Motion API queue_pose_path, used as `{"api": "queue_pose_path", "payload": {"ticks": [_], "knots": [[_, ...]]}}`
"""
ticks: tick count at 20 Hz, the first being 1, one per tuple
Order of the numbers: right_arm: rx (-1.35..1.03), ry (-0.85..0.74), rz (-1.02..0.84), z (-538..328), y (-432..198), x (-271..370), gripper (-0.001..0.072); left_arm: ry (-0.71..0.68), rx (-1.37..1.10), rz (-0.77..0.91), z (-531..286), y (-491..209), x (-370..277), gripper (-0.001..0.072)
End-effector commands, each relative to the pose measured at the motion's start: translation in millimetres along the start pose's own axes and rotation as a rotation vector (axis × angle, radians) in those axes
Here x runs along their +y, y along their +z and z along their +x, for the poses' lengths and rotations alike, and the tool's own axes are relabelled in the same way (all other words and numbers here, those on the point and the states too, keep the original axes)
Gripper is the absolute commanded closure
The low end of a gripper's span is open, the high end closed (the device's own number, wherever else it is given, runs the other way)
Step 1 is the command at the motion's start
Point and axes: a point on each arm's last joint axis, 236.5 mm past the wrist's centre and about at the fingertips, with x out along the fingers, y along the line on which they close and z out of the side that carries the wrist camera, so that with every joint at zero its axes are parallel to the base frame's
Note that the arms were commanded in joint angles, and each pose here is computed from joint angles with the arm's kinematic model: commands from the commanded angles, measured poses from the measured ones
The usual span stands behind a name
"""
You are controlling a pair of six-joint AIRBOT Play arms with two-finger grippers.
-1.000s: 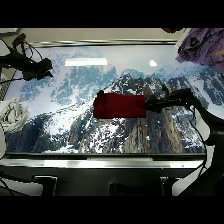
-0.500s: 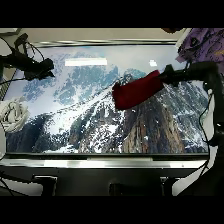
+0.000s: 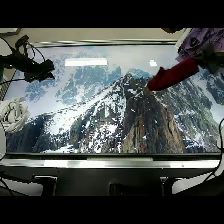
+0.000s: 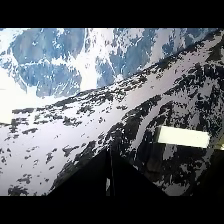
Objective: Fold the clothes and pants, and hang the long-sleeved shirts on hangers.
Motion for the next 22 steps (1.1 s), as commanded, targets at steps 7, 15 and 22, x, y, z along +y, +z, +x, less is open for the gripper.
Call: {"api": "queue_pose_path", "payload": {"ticks": [7, 15, 22], "knots": [[-0.051, -0.451, 0.115, -102.9, 26.5, -147.3, 0.0684, 0.013, 0.04, -0.001, -0.6, -9.6, 2.6, 0.0689], [0.059, -0.731, 0.353, -176.6, -62.2, -261.1, 0.0684, 0.013, 0.04, -0.001, -0.5, -9.6, 2.7, 0.0689], [0.153, -0.908, 0.442, -207.5, -166.8, -299.8, 0.0683, 0.012, 0.04, -0.001, -0.6, -9.7, 2.6, 0.0689]]}}
